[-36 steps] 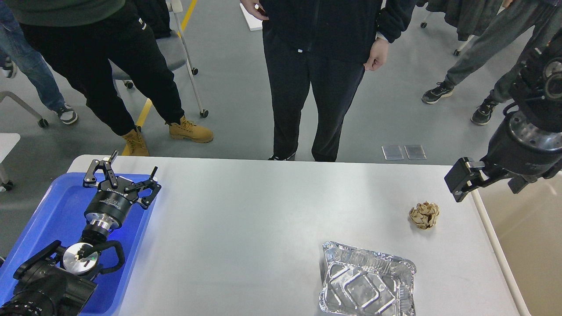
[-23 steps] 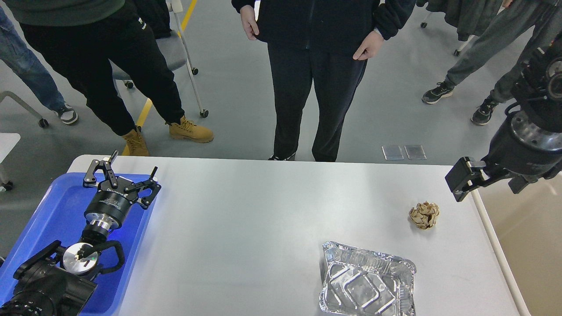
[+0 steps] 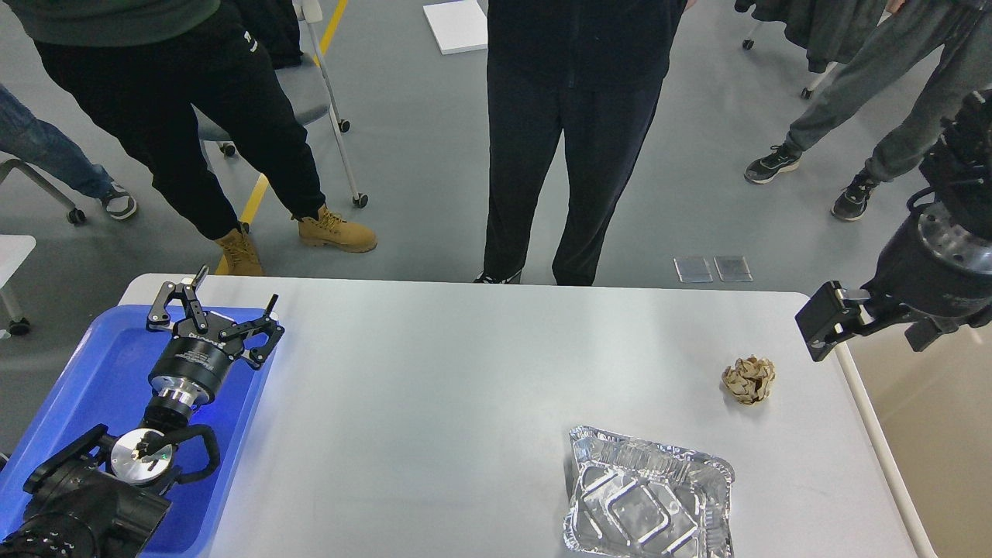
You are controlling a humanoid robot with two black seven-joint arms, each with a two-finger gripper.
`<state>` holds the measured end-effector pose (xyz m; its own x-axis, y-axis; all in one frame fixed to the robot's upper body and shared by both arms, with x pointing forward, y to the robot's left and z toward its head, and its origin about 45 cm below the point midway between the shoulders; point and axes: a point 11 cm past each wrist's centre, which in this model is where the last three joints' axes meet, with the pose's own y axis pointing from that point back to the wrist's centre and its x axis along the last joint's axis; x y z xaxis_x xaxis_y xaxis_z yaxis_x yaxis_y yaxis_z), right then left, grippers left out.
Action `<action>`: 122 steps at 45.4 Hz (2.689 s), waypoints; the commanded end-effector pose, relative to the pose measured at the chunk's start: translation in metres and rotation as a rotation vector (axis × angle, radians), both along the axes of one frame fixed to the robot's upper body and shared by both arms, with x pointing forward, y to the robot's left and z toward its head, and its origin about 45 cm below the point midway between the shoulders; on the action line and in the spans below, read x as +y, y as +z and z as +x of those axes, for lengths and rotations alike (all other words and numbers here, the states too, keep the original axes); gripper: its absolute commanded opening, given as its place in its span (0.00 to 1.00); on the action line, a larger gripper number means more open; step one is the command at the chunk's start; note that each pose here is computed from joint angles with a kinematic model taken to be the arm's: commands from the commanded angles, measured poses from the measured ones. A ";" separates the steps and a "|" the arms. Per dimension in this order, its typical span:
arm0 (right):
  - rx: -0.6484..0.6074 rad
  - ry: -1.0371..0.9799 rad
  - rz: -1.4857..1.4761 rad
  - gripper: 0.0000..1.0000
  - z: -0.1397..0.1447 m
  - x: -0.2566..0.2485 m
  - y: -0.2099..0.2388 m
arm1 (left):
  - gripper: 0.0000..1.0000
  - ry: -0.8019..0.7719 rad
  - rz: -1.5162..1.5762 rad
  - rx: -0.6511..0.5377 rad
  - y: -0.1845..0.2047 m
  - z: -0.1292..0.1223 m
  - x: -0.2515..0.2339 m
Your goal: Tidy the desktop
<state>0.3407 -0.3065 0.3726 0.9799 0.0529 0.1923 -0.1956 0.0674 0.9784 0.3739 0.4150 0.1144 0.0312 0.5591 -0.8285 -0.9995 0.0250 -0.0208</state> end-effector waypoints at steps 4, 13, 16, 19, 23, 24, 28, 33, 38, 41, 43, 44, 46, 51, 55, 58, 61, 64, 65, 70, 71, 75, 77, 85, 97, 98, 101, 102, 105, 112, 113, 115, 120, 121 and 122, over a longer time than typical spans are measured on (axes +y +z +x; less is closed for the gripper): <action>0.065 -0.013 0.051 1.00 -0.003 -0.001 -0.036 | 1.00 0.002 -0.001 -0.001 0.000 0.000 0.000; 0.126 0.018 0.060 1.00 -0.010 -0.003 -0.069 | 1.00 0.002 -0.001 -0.001 0.000 0.000 0.000; 0.142 0.012 0.039 1.00 -0.009 -0.015 -0.084 | 1.00 0.001 -0.001 0.000 0.000 0.000 0.000; 0.154 0.010 0.037 1.00 -0.009 -0.018 -0.094 | 1.00 0.002 -0.001 -0.001 0.000 0.000 0.000; 0.162 0.000 0.061 1.00 -0.006 -0.015 -0.113 | 1.00 0.001 -0.001 0.000 0.000 0.000 0.000; 0.163 -0.002 0.064 1.00 -0.006 -0.015 -0.116 | 1.00 -0.001 0.000 -0.001 0.001 0.001 0.000; 0.164 -0.010 0.072 1.00 0.000 -0.013 -0.130 | 1.00 0.000 0.000 0.000 0.000 0.000 0.000; 0.164 -0.025 0.091 1.00 0.003 -0.009 -0.152 | 1.00 0.001 0.000 -0.001 0.000 0.000 0.000; 0.176 -0.038 0.105 1.00 0.000 -0.009 -0.174 | 1.00 0.000 0.000 0.000 0.000 0.000 0.000; 0.193 -0.041 0.106 1.00 -0.007 -0.012 -0.189 | 1.00 0.001 0.000 -0.001 0.000 0.000 0.000; 0.207 -0.042 0.105 1.00 -0.011 -0.013 -0.196 | 1.00 0.001 -0.001 0.000 0.000 0.000 0.000; 0.214 -0.045 0.107 1.00 -0.014 -0.014 -0.199 | 1.00 -0.001 0.000 -0.001 0.001 0.001 0.000; 0.222 -0.045 0.113 1.00 -0.017 -0.014 -0.203 | 1.00 0.000 -0.001 -0.002 0.001 0.001 0.000; 0.228 -0.053 0.124 1.00 -0.023 -0.015 -0.214 | 1.00 0.000 0.000 0.000 0.000 0.000 0.000; 0.230 -0.055 0.133 1.00 -0.026 -0.013 -0.220 | 1.00 0.000 0.001 0.000 0.000 0.000 0.000; 0.232 -0.060 0.146 1.00 -0.029 -0.010 -0.227 | 1.00 0.001 0.000 -0.001 0.000 0.000 0.000; 0.228 -0.068 0.155 1.00 -0.029 -0.009 -0.231 | 1.00 0.001 0.000 -0.002 0.001 0.001 0.000; 0.235 -0.079 0.160 1.00 -0.032 -0.009 -0.239 | 1.00 0.000 -0.001 -0.002 0.001 0.001 0.000; 0.235 -0.079 0.164 1.00 -0.032 -0.007 -0.242 | 1.00 -0.001 0.001 0.001 0.000 0.000 0.000; 0.235 -0.086 0.180 1.00 -0.036 -0.001 -0.255 | 1.00 -0.001 0.000 -0.001 0.001 0.001 0.000; 0.234 -0.090 0.183 1.00 -0.036 -0.001 -0.257 | 1.00 0.000 0.001 0.000 0.000 0.000 0.000; 0.234 -0.099 0.188 1.00 -0.037 0.001 -0.265 | 1.00 -0.001 0.001 0.001 0.000 0.000 0.000; 0.235 -0.100 0.187 1.00 -0.038 0.001 -0.269 | 1.00 -0.001 0.001 -0.002 0.001 0.001 0.000; 0.230 -0.109 0.182 1.00 -0.039 -0.001 -0.277 | 1.00 0.000 0.001 0.000 0.000 0.000 0.000; 0.228 -0.091 0.181 0.97 -0.042 -0.005 -0.284 | 1.00 0.000 0.000 0.000 0.000 0.000 0.000; 0.226 -0.092 0.184 0.96 -0.043 -0.005 -0.285 | 1.00 0.001 0.000 -0.002 0.001 0.001 0.000; 0.216 -0.090 0.191 0.96 -0.041 -0.002 -0.287 | 1.00 -0.001 0.000 -0.001 0.001 0.001 0.000; 0.214 -0.087 0.196 0.96 -0.040 0.000 -0.287 | 1.00 0.001 0.000 -0.002 0.001 0.001 0.000; 0.217 -0.086 0.201 0.96 -0.041 0.001 -0.288 | 1.00 0.000 0.000 0.000 0.000 0.000 0.000; 0.217 -0.084 0.212 0.89 -0.043 0.005 -0.292 | 1.00 0.001 0.000 -0.002 0.001 0.001 0.000; 0.214 -0.084 0.213 0.87 -0.043 0.005 -0.293 | 1.00 0.001 0.000 -0.002 0.001 0.001 0.000; 0.212 -0.084 0.215 0.86 -0.043 0.006 -0.294 | 1.00 -0.002 0.001 -0.001 0.000 0.001 0.000; 0.215 -0.085 0.218 0.70 -0.045 0.006 -0.296 | 1.00 0.000 0.000 0.000 0.000 0.000 0.000; 0.216 -0.086 0.219 0.67 -0.045 0.007 -0.296 | 1.00 0.001 0.000 -0.002 0.001 0.001 0.000; 0.218 -0.086 0.222 0.63 -0.046 0.007 -0.297 | 1.00 0.000 0.000 0.000 0.000 0.000 0.000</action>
